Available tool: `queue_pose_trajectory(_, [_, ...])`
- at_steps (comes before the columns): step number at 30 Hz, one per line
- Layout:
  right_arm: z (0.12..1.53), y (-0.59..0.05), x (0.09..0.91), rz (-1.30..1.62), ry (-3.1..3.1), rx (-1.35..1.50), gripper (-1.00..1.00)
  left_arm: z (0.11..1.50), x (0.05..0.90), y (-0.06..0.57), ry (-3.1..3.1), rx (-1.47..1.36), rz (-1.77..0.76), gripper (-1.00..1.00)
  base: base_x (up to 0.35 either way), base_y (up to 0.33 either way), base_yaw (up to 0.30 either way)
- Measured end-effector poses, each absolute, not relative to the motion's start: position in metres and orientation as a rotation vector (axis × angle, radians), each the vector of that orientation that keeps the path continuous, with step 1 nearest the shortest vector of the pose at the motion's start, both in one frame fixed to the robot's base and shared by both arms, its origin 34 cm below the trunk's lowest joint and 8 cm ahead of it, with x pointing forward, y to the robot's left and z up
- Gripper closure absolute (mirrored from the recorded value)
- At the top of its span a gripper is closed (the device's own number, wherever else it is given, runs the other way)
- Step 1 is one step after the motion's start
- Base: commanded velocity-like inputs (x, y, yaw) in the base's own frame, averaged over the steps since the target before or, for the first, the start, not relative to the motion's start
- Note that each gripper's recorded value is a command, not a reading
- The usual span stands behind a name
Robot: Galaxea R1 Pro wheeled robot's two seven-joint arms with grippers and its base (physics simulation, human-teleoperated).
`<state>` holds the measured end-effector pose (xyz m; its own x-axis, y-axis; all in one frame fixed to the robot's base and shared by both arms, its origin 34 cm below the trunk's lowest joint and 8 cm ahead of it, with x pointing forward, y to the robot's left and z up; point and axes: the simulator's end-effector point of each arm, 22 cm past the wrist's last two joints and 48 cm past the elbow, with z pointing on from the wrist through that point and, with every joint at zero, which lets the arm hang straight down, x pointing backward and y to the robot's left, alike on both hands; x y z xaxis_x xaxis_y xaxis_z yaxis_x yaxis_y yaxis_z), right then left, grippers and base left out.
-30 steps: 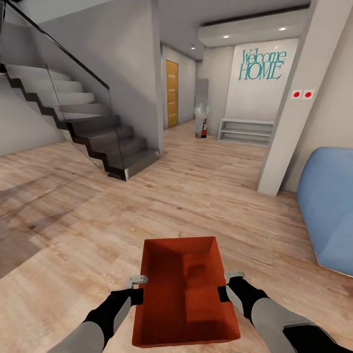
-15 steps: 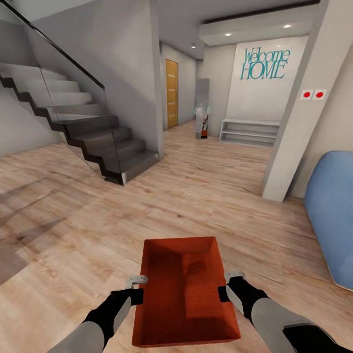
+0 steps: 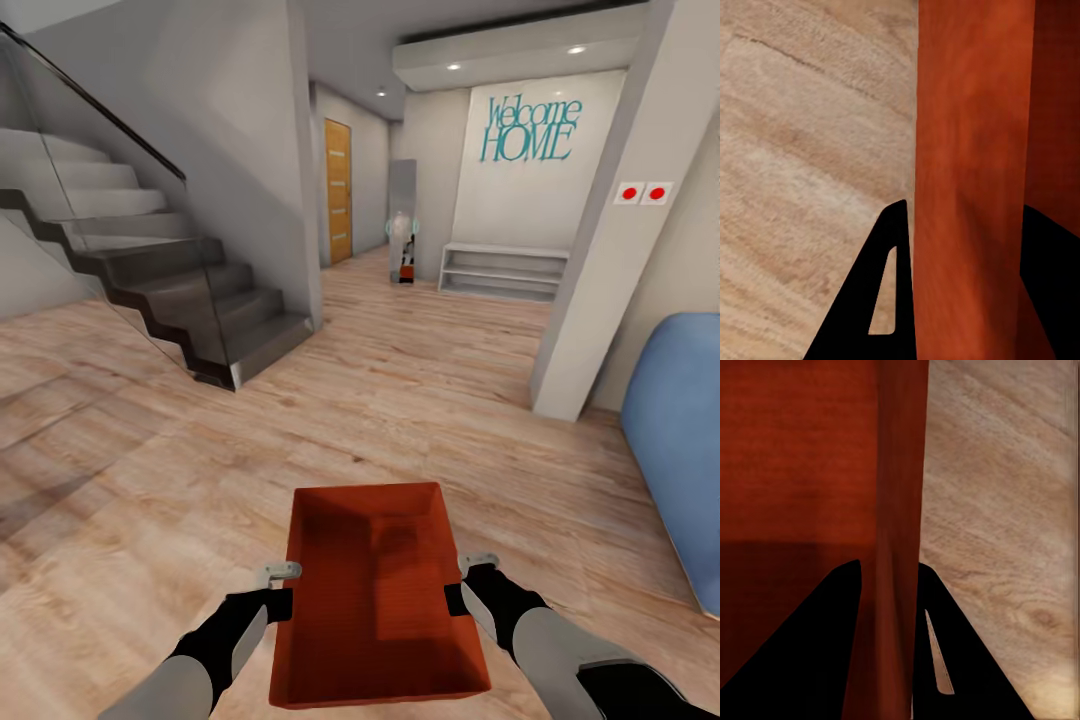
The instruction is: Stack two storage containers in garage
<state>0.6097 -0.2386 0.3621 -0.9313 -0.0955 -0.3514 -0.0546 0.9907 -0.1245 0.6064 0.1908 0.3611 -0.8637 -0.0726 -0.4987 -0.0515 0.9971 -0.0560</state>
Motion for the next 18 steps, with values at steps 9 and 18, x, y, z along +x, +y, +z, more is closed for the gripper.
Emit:
queue_pose_trajectory(9, [0.3621,-0.2386,0.6097,-0.159,2.770,-0.108,1.00,0.3611,0.6064,0.1908,2.615,-0.087,-0.055,1.00,0.348,0.000,-0.025])
queue_pose_trajectory(18, [0.3621,-0.2386,0.6097,-0.159,2.770,-0.108,1.00,0.3610,0.6062,0.1908,2.616,-0.087,-0.055,1.00,0.348,0.000,-0.125])
